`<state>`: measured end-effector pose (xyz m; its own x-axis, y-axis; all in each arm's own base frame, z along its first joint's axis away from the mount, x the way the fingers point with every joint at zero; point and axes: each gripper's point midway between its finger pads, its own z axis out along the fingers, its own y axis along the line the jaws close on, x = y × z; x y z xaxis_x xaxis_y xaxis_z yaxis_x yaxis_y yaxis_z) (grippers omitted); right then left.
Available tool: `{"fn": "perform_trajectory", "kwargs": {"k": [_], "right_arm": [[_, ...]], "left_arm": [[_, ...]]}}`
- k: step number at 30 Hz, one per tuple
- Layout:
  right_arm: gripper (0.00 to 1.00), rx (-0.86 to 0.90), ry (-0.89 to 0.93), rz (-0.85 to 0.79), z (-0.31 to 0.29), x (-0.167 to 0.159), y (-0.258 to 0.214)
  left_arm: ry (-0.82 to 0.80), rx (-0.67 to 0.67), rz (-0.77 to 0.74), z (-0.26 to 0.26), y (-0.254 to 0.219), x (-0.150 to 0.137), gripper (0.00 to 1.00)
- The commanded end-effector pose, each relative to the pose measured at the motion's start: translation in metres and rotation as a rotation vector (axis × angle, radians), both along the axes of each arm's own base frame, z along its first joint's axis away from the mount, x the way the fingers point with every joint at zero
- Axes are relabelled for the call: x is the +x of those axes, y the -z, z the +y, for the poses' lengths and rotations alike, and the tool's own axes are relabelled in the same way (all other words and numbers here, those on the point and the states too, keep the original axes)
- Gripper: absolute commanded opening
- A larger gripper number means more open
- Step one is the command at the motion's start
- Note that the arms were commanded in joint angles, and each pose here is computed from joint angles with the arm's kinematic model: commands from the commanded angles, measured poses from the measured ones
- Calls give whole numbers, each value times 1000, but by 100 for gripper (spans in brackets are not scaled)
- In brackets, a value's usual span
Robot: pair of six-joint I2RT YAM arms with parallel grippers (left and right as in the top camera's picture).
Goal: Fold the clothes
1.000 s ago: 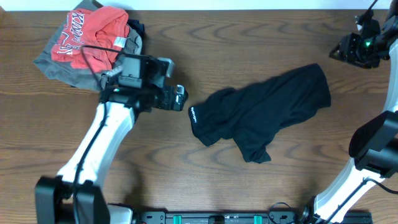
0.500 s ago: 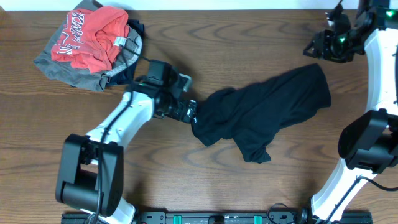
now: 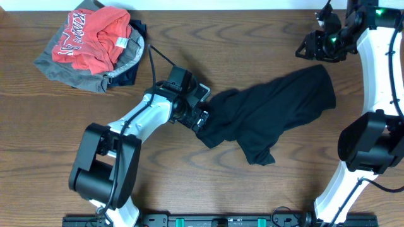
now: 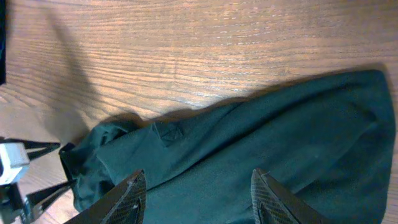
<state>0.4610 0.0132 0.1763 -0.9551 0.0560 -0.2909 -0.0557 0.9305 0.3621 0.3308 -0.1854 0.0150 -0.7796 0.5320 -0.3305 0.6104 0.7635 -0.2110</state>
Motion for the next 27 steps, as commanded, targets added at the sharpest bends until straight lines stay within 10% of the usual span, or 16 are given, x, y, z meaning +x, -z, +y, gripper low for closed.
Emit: {"fn": "perform_trajectory", "kwargs": {"k": [1,9,17,27], "right_arm": [[52,5,-32,-30,13,-1,-13],[49,7,-59,-15,25,-6,-12],[46,9,-78,6,35,-11,-10],[31,14,-105,68,46,-27,-7]], "left_arm": [[9,12,-35,-1,0,11,81],[7,-21,-115,-8,-7,30,62],[-2,-40,-153,-12,-11,39,8],[-167,-65,-120,5,-53,45,6]]}}
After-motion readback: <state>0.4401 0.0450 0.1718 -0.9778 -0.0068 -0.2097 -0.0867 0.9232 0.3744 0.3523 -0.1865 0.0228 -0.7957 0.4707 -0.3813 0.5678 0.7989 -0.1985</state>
